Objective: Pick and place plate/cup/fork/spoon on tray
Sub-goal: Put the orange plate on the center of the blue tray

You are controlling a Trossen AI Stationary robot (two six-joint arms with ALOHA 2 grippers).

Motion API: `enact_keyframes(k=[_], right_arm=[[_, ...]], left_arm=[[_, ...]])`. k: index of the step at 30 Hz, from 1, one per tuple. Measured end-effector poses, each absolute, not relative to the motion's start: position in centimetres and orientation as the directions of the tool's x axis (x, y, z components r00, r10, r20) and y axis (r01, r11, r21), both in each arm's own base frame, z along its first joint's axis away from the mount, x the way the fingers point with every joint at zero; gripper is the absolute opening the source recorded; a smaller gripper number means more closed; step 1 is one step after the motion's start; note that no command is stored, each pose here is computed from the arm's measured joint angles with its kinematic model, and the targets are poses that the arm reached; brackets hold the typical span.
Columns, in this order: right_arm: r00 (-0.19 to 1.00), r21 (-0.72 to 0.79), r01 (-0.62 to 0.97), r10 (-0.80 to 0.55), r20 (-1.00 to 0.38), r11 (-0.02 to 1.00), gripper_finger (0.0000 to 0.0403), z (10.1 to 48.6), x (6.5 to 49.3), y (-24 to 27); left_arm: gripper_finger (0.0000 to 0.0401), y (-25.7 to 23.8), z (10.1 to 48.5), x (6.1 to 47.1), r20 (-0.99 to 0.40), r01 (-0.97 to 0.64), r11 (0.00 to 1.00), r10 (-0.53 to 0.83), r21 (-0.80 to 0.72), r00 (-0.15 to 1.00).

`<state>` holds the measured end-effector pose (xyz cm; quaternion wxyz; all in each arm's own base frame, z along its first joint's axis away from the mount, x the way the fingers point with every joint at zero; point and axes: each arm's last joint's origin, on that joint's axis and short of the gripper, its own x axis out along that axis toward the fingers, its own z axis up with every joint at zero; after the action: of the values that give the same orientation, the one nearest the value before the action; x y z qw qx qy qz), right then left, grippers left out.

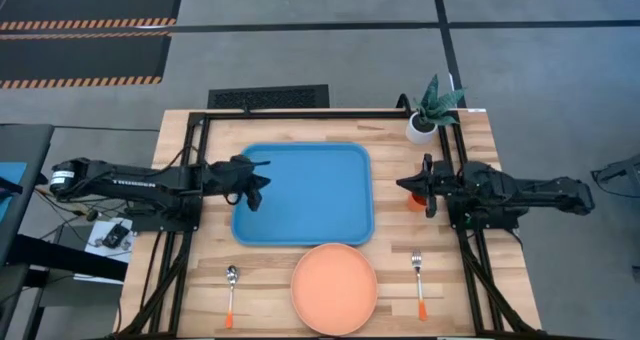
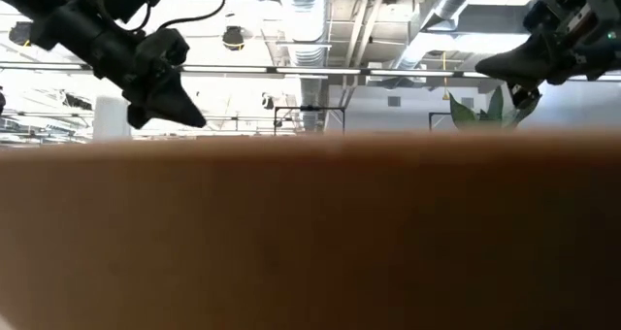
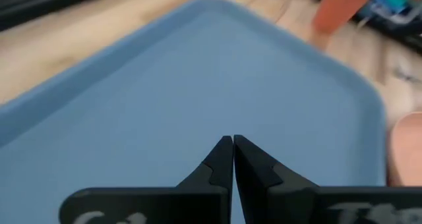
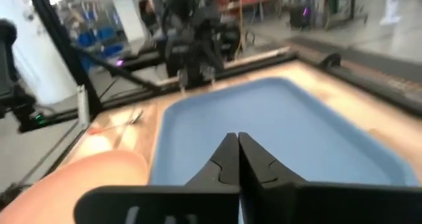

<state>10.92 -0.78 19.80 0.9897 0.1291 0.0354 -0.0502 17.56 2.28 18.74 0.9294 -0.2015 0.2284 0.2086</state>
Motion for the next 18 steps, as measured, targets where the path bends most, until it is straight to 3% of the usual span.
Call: enact_keyframes(k=[8, 18], right_arm=[[0.957, 0.350, 0.083, 0.023, -0.288, 0.933, 0.0046, 20.6, 13.9, 0.7], [0.858, 0.417, 0.129, 0.110, -0.501, 0.900, 0.0119, 20.8, 19.7, 4.2]], left_arm=[[0.0000, 2.2, 18.4, 17.7, -0.400, -0.421, 0.870, 0.300, -0.259, 0.866], [0.0000, 2.3, 17.9, 17.5, -0.417, -0.418, 0.891, 0.316, -0.179, 0.852]])
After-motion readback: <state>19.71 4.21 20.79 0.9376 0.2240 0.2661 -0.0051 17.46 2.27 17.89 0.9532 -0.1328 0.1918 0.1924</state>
